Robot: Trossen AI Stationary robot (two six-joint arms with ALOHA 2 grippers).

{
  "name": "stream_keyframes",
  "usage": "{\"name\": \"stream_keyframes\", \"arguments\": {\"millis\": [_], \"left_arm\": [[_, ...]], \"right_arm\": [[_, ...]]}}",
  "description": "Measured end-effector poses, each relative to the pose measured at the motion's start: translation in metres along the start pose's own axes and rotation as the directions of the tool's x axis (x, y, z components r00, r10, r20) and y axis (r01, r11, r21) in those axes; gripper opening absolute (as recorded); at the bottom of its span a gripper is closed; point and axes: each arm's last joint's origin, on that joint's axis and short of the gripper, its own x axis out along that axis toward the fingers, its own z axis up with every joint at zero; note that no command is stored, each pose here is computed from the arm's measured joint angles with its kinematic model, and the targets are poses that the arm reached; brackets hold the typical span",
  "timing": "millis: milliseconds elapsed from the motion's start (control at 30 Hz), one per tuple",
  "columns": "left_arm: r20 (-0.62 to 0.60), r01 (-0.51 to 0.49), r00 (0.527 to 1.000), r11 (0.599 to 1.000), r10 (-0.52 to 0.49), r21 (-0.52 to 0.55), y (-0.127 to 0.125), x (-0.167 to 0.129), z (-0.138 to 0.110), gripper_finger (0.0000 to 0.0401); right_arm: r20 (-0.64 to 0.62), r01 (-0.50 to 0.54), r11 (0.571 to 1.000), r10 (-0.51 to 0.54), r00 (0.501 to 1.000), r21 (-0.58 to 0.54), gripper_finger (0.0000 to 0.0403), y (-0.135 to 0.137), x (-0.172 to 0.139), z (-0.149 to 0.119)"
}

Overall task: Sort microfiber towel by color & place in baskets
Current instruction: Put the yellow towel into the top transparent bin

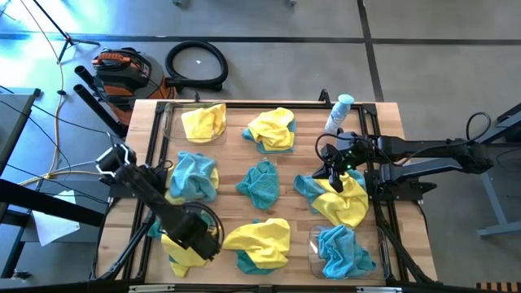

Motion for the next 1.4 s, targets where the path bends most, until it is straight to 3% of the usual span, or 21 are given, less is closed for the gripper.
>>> {"name": "stream_keyframes", "arguments": {"millis": [400, 500, 633, 800, 1000, 1233, 1333, 1400], "left_arm": [[-0.018, -0.062, 0.998, 0.997, 0.063, 0.052, -0.017, 0.038, -0.027, 0.0124], [-0.014, -0.070, 0.997, 0.997, 0.071, 0.045, -0.018, 0.040, -0.028, 0.0091], [-0.012, -0.074, 0.997, 0.996, 0.074, 0.042, -0.018, 0.040, -0.027, 0.0017], [-0.034, -0.098, 0.995, 0.995, 0.099, 0.037, -0.016, 0.039, -0.027, 0.0004], [-0.048, -0.022, 0.999, 1.000, 0.023, 0.009, -0.008, 0.011, -0.024, 0.0001], [0.105, 0.065, 0.992, 0.998, -0.064, -0.011, 0.012, -0.044, -0.008, 0.0001], [0.193, 0.164, 0.968, 0.986, -0.161, 0.001, 0.017, -0.064, 0.001, 0.0000], [0.273, 0.257, 0.927, 0.966, -0.256, 0.035, 0.021, -0.074, 0.009, 0.0000]], "right_arm": [[0.000, 0.000, 1.000, 0.000, 1.000, 0.022, 0.0000, 0.000, 0.000, 0.000], [0.000, 0.000, 1.000, 0.000, 1.000, 0.022, 0.0000, 0.000, 0.000, 0.000], [0.001, 0.000, 1.000, 0.000, 1.000, 0.021, 0.0000, 0.000, 0.000, 0.000], [0.001, 0.000, 1.000, 0.000, 1.000, 0.019, 0.0000, 0.000, 0.000, 0.000], [0.000, 0.000, 1.000, 0.000, 1.000, 0.009, 0.0000, 0.000, 0.000, 0.000], [0.001, 0.000, 1.000, 0.000, 1.000, 0.000, 0.0000, 0.000, 0.000, 0.000], [0.001, 0.000, 1.000, 0.000, 1.000, 0.000, 0.0000, 0.000, 0.000, 0.000], [0.001, 0.000, 1.000, 0.000, 1.000, 0.000, 0.0000, 0.000, 0.000, 0.000]]}}
